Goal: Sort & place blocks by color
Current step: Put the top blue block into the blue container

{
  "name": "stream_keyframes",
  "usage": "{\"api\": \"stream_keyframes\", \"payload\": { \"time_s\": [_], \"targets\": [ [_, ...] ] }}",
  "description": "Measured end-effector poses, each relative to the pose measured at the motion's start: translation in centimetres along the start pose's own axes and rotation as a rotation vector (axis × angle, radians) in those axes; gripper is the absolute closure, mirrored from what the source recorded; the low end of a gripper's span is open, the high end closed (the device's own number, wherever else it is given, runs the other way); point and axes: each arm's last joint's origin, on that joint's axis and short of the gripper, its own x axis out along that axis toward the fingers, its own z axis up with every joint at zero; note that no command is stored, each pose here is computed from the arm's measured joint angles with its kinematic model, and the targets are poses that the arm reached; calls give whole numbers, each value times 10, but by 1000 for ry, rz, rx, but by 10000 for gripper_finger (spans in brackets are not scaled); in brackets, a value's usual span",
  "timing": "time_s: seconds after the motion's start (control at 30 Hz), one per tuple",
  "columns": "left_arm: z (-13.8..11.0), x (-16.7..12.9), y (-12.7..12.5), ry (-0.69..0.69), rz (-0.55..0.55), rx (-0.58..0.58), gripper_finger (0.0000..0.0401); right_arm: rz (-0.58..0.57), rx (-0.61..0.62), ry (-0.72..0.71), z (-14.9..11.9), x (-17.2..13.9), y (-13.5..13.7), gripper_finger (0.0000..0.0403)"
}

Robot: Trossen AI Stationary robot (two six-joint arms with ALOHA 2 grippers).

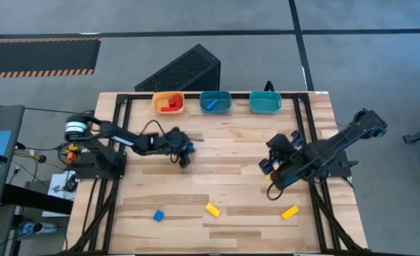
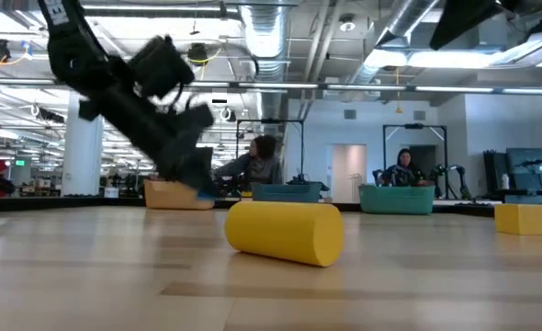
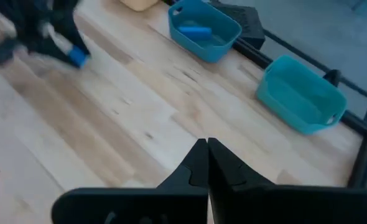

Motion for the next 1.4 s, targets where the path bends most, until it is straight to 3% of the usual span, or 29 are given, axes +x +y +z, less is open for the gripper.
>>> {"api": "stream_keyframes", "payload": {
  "time_s": [0.13,0.3,0.5,0.67,0.8,0.93,1.13,1.4],
  "targets": [
    [27,-16,13,-102,99,-52,303,5,-35,4,-12,11,-31,392],
    [72,-27,25,-231,156,-90,299,102,81,1,-39,29,-65,392],
    [122,-26,37,-285,208,-83,299,372,175,-68,-62,44,-69,392],
    [155,-12,51,-236,251,-74,297,488,187,-147,-67,53,-63,392],
    [175,3,69,-209,288,-104,295,467,170,-141,-64,63,-63,392],
    [187,22,92,-202,251,-138,290,421,178,-159,-54,74,-70,392],
    [197,51,119,-202,221,-147,288,411,272,-183,-35,88,-84,392],
    [196,70,145,-166,217,-246,287,401,284,-178,-18,111,-110,392]
  ]
}}
